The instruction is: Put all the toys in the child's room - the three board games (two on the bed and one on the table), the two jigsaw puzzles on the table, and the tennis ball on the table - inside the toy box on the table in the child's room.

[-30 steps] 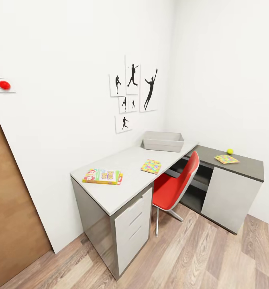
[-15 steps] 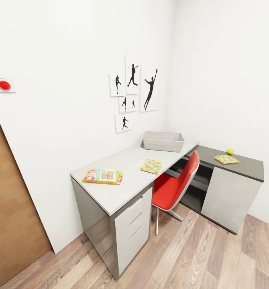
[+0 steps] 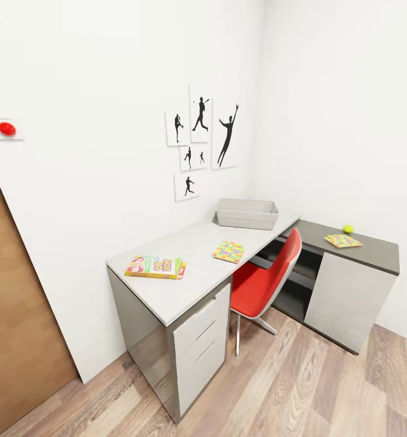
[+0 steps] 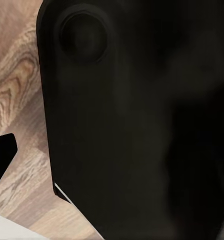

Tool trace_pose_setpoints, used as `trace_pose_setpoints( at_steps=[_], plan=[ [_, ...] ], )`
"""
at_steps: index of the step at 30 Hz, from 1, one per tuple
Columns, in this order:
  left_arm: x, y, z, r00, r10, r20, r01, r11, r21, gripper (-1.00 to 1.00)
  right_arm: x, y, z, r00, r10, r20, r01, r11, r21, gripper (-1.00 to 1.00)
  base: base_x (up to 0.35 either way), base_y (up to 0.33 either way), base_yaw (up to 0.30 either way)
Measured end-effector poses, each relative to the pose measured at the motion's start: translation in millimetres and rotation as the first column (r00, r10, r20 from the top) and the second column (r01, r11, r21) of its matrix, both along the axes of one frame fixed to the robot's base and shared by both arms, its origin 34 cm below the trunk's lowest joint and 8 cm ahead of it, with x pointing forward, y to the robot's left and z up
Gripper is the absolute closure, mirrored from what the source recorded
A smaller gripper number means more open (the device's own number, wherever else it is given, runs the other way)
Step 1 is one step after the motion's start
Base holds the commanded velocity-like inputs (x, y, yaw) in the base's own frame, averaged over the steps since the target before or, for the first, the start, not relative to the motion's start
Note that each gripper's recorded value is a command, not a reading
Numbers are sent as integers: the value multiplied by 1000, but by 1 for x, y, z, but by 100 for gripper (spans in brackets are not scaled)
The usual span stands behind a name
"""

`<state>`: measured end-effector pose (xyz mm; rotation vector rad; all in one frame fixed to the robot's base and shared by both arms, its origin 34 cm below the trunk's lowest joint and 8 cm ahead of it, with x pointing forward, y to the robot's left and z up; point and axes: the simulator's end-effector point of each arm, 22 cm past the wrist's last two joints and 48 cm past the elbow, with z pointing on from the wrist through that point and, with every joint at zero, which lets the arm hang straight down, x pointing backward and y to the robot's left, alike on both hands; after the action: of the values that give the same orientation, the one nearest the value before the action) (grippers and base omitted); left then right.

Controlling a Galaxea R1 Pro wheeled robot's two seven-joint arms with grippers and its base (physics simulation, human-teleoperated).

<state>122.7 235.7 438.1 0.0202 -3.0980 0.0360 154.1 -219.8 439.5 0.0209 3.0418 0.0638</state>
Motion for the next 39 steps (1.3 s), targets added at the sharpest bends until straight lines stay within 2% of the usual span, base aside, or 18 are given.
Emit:
trace_pose_setpoints(
  at_steps=[8, 20, 23, 28, 29, 32, 34, 35, 39],
  plan=[
    [10, 5, 0, 999, 0, 42, -1, 1000, 8, -100, 0, -6, 0, 1000, -3, 0, 3, 1000, -8, -100, 0, 0, 0],
    [13, 9, 15, 999, -9, 51, 9, 1000, 13, -100, 1, 0, 15, 1000, -2, 3, 2, 1000, 0, -100, 0, 0, 0],
    [23, 10, 19, 997, -10, 71, 9, 1000, 14, -100, 1, -2, 20, 1000, -3, 2, 3, 1000, -2, -100, 0, 0, 0],
    [59, 10, 29, 990, -10, 139, 8, 1000, 15, -100, 6, -7, 28, 1000, -9, 8, 9, 1000, -7, -100, 0, 0, 0],
    [76, 10, 32, 986, -9, 168, 7, 1000, 17, -100, 19, -10, 30, 999, -18, 28, 18, 1000, -11, -100, 0, 0, 0],
    [99, 12, 39, 980, -9, 198, 5, 1000, 22, -100, 55, -16, 36, 995, -58, 79, 59, 998, -14, -100, 0, 0, 0],
    [116, 13, 45, 978, -9, 209, 4, 1000, 27, -100, 80, -21, 41, 989, -102, 105, 104, 994, -12, -100, 0, 0, 0],
    [136, 15, 49, 976, -10, 218, 3, 999, 34, -100, 102, -23, 45, 981, -155, 116, 157, 988, -4, -100, 0, 0, 0],
    [187, 20, 64, 972, -12, 236, 0, 999, 48, -100, 141, -29, 56, 963, -249, 102, 248, 968, 18, -100, 0, 0, 0]
  ],
)
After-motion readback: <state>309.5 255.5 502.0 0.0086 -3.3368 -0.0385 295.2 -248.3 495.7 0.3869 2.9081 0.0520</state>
